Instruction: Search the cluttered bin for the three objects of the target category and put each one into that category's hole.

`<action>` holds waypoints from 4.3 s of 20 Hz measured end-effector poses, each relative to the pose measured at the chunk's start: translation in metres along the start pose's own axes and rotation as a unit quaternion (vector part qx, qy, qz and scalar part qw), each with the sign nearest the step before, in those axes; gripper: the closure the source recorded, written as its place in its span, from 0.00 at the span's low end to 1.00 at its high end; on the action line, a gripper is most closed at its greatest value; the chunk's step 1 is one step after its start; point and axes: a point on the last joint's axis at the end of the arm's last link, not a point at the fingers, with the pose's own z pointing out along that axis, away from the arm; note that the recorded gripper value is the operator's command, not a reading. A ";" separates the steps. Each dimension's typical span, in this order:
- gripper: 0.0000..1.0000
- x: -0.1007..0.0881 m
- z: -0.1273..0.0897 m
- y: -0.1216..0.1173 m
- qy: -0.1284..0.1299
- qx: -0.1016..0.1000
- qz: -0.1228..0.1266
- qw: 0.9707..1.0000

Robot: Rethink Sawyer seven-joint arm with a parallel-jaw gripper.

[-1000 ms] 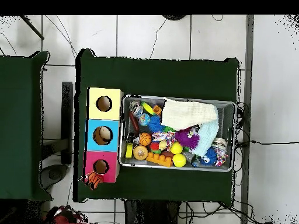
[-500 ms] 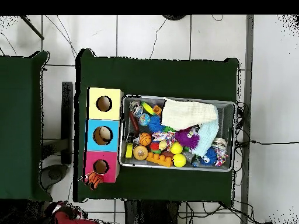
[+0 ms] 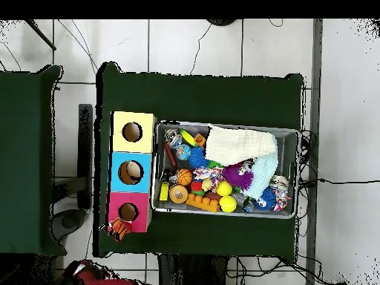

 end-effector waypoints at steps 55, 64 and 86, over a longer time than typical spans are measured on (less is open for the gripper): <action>0.00 -0.006 0.029 -0.017 0.009 0.011 -0.011 1.000; 0.00 -0.014 0.032 -0.024 0.005 0.017 -0.001 1.000; 0.00 -0.039 0.025 -0.021 -0.022 0.011 0.015 1.000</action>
